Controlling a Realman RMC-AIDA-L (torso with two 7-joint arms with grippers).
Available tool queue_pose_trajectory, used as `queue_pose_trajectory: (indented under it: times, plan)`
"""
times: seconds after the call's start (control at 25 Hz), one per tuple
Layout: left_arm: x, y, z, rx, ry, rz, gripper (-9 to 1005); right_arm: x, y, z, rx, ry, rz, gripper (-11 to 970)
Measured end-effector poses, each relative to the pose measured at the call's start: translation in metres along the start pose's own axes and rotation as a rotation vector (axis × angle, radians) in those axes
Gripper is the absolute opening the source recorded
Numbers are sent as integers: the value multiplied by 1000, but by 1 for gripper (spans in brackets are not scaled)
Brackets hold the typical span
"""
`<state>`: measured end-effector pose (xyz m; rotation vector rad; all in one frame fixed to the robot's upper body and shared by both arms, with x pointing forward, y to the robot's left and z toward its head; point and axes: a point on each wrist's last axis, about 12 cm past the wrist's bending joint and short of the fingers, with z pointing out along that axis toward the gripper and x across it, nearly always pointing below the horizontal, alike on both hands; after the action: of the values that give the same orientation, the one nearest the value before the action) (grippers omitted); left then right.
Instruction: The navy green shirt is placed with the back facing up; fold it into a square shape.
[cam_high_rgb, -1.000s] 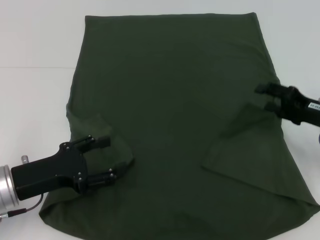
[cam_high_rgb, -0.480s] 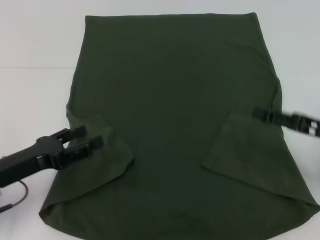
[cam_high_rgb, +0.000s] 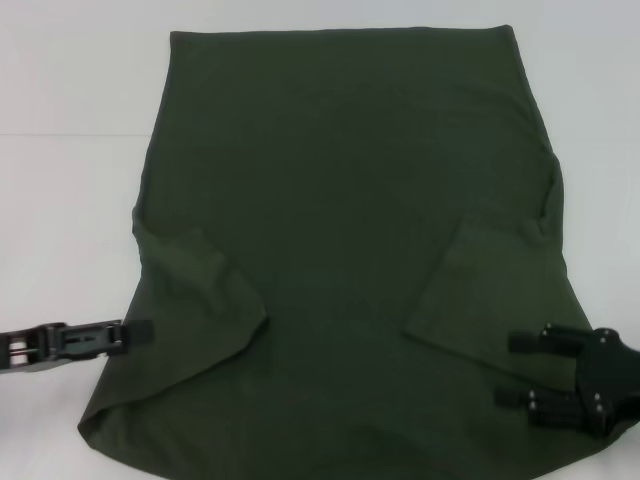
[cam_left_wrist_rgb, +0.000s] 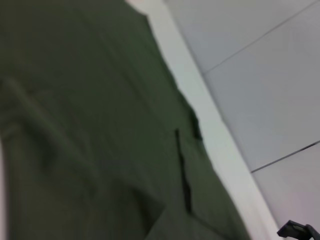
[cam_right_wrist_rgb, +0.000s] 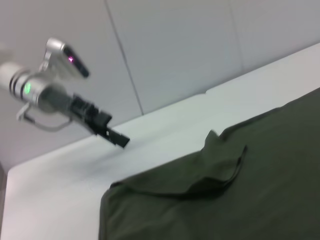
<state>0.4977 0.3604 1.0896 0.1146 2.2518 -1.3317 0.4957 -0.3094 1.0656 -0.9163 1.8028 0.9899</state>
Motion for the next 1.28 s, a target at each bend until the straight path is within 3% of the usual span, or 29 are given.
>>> queue_pose_trajectory:
  times: [0.2,0.44,0.8,1.28]
  plan:
    - [-16,-1,-25,-137,107,-171,876,9,9,7,-27,29,-67,779]
    - [-19,6,-22,-279,226,-324,876,12,13,11,-42,25,-87,777]
    - [-19,14,-4,-344,272,-321,876,13,13,13,-39,19,-96,778]
    - [-27,16,4,-398,285,-274,876,13,13,13,-36,19,-97,777]
